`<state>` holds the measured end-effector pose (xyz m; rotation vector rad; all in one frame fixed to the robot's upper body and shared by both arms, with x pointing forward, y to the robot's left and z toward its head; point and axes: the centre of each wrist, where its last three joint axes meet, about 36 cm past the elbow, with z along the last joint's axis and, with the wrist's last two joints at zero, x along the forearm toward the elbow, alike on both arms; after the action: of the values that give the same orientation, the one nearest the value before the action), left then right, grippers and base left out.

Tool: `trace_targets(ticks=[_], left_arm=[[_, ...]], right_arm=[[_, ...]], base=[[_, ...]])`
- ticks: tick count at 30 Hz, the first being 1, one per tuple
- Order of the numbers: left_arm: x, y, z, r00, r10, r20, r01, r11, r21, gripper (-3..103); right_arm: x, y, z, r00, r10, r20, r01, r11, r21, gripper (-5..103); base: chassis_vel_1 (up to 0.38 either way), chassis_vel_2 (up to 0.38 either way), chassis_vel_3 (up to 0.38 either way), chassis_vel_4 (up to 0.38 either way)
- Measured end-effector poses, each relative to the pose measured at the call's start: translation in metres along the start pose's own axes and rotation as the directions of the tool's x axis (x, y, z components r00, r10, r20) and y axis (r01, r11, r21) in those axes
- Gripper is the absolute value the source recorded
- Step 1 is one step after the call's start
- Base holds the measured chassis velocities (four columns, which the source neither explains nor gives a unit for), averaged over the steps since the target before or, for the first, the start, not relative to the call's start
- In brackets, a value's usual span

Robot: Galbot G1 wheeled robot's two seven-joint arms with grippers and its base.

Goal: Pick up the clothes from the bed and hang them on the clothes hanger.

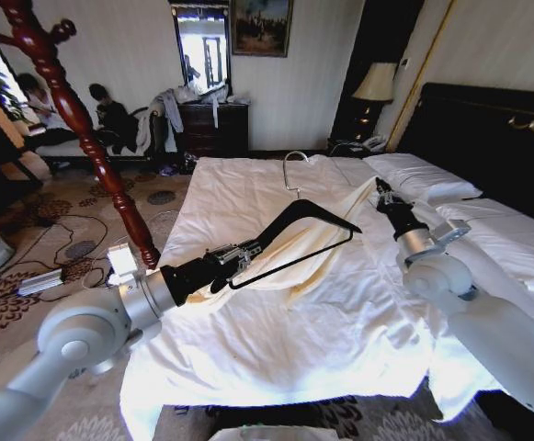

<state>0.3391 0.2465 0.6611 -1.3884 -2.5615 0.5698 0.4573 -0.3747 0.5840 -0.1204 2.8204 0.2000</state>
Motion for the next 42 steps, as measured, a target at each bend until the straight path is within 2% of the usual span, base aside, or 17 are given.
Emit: trace_targets(ticks=[5, 7, 10, 14, 20, 24, 30, 35, 42], left_arm=[[-0.003, 0.009, -0.003, 1.0, -0.019, 0.022, 0.02, 1.0, -0.017, 17], [-0.002, 0.014, -0.003, 0.999, -0.029, 0.029, 0.029, 0.999, -0.014, 17], [-0.002, 0.018, 0.0, 0.999, -0.033, 0.022, 0.033, 0.999, -0.002, 17], [-0.002, 0.023, 0.005, 0.999, -0.042, -0.001, 0.042, 0.999, 0.0, 17], [-0.002, 0.029, 0.005, 0.998, -0.058, -0.007, 0.057, 0.998, -0.003, 17], [-0.006, 0.034, 0.012, 0.998, -0.061, -0.02, 0.061, 0.998, 0.006, 17], [-0.025, 0.041, 0.023, 0.998, -0.036, -0.05, 0.037, 0.999, 0.019, 17], [-0.032, 0.052, 0.02, 0.997, -0.057, -0.046, 0.057, 0.998, -0.016, 17], [-0.032, 0.072, 0.009, 0.994, -0.109, -0.02, 0.109, 0.994, -0.03, 17]], right_arm=[[0.001, 0.0, 0.004, 0.999, 0.038, -0.018, -0.038, 0.999, 0.003, 0], [0.002, -0.002, 0.01, 0.994, 0.093, -0.056, -0.092, 0.996, 0.014, 0], [0.003, -0.003, 0.014, 0.988, 0.13, -0.082, -0.13, 0.991, 0.014, 0], [0.0, -0.001, 0.011, 0.984, 0.153, -0.096, -0.155, 0.988, -0.02, 0], [-0.002, -0.001, 0.004, 0.988, 0.136, -0.075, -0.137, 0.991, -0.007, 0], [0.0, 0.005, -0.001, 0.992, 0.11, -0.058, -0.112, 0.993, -0.028, 0], [0.003, 0.021, -0.014, 1.0, -0.004, 0.022, 0.006, 0.997, -0.083, 0], [0.005, 0.026, -0.017, 0.998, -0.047, 0.039, 0.05, 0.996, -0.075, 0], [0.005, 0.024, -0.014, 0.997, -0.061, 0.041, 0.063, 0.997, -0.04, 0]], base=[[0.0, 0.0, 0.0, 0.0], [0.0, 0.0, 0.0, 0.0], [0.0, 0.0, 0.0, 0.0], [0.0, 0.0, 0.0, 0.0], [0.0, 0.0, 0.0, 0.0], [0.0, 0.0, 0.0, 0.0], [0.0, 0.0, 0.0, 0.0], [0.0, 0.0, 0.0, 0.0], [0.0, 0.0, 0.0, 0.0]])
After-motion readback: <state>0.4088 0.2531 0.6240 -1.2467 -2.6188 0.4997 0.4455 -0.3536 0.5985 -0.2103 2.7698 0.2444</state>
